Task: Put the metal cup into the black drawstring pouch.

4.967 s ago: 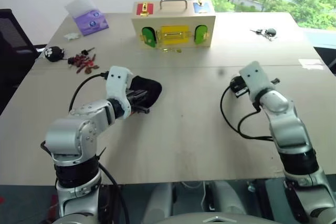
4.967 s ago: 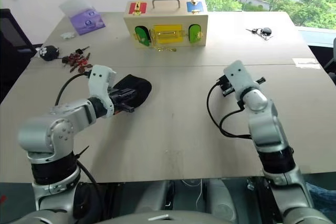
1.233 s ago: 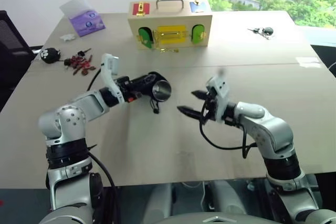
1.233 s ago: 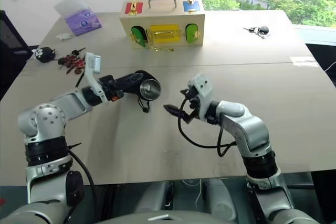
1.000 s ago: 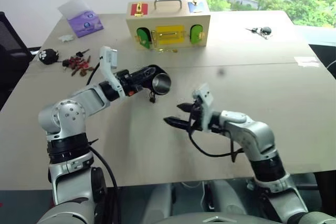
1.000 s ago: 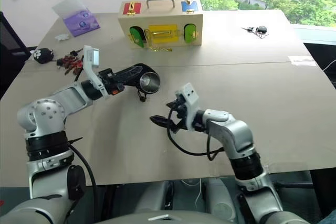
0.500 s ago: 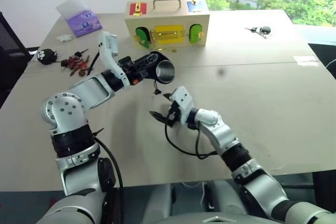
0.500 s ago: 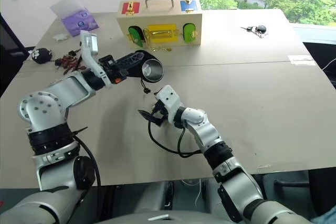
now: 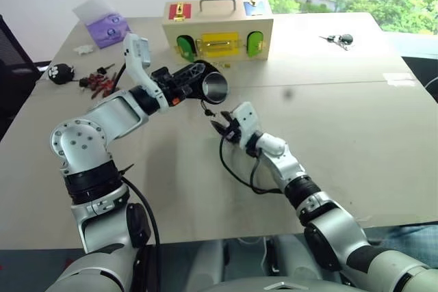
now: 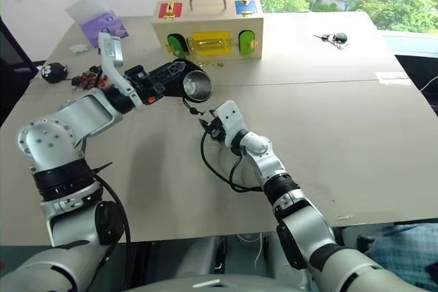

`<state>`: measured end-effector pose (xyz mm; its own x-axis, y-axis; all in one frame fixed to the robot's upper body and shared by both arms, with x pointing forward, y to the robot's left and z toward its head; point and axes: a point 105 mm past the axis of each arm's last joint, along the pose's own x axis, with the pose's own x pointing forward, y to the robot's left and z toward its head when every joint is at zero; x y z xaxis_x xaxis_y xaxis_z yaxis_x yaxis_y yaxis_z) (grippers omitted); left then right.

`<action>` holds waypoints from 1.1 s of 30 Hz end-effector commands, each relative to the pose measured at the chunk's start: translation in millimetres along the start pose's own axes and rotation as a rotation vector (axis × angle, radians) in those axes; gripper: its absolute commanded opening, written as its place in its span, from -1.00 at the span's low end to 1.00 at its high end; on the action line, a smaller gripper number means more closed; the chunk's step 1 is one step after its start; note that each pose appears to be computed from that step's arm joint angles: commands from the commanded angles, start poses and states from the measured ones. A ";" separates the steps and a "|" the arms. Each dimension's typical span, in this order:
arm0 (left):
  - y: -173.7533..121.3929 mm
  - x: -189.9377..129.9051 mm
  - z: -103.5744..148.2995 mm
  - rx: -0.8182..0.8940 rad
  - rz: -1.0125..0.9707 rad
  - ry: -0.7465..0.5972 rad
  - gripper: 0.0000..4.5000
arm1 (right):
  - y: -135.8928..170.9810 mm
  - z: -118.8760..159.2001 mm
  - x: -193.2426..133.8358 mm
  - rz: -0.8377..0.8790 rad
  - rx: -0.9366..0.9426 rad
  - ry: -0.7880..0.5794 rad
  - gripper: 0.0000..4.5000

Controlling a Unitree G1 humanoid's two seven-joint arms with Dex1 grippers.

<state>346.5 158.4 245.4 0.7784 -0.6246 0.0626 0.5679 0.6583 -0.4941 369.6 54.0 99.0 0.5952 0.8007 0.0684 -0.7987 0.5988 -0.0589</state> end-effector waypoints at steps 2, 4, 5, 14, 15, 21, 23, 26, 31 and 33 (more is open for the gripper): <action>-10.4 -8.5 18.9 0.048 -0.027 -0.071 -1.00 | 28.6 34.1 21.4 0.084 0.037 -0.134 -0.96; -9.4 -9.5 19.0 0.050 -0.022 -0.073 -1.00 | 27.8 37.5 20.8 0.087 0.037 -0.147 -0.96; -9.3 -9.8 19.0 0.050 -0.022 -0.074 -1.00 | 28.4 38.5 19.7 0.094 0.040 -0.153 -0.96; -6.5 -9.6 16.4 0.042 -0.016 -0.077 -1.00 | 34.0 28.7 7.3 0.160 0.034 -0.112 -0.74; -6.0 -9.4 15.7 0.041 -0.015 -0.075 -1.00 | 35.2 28.3 6.3 0.171 0.040 -0.110 -0.62; -4.1 -7.9 12.1 0.042 -0.010 -0.063 -1.00 | 46.6 22.8 -1.1 0.242 0.096 -0.084 0.21; -3.6 -8.2 10.3 0.040 -0.010 -0.058 -1.00 | 49.0 22.2 -2.3 0.254 0.106 -0.079 0.21; -2.6 -9.2 7.3 0.037 -0.007 -0.052 -1.00 | 52.6 22.2 -3.1 0.274 0.120 -0.076 0.21; 5.6 -12.8 -8.3 0.008 0.017 -0.026 -1.00 | 49.7 17.4 0.1 0.247 0.135 -0.050 0.21; 8.2 -13.9 -11.5 -0.002 0.026 -0.027 -1.00 | 47.7 14.7 0.5 0.234 0.137 -0.038 0.21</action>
<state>341.6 168.2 216.1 0.8039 -0.5947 0.0103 0.5097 0.6798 -0.5274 333.8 70.0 97.0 0.4024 0.9139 0.0539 -0.9152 0.4001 0.0486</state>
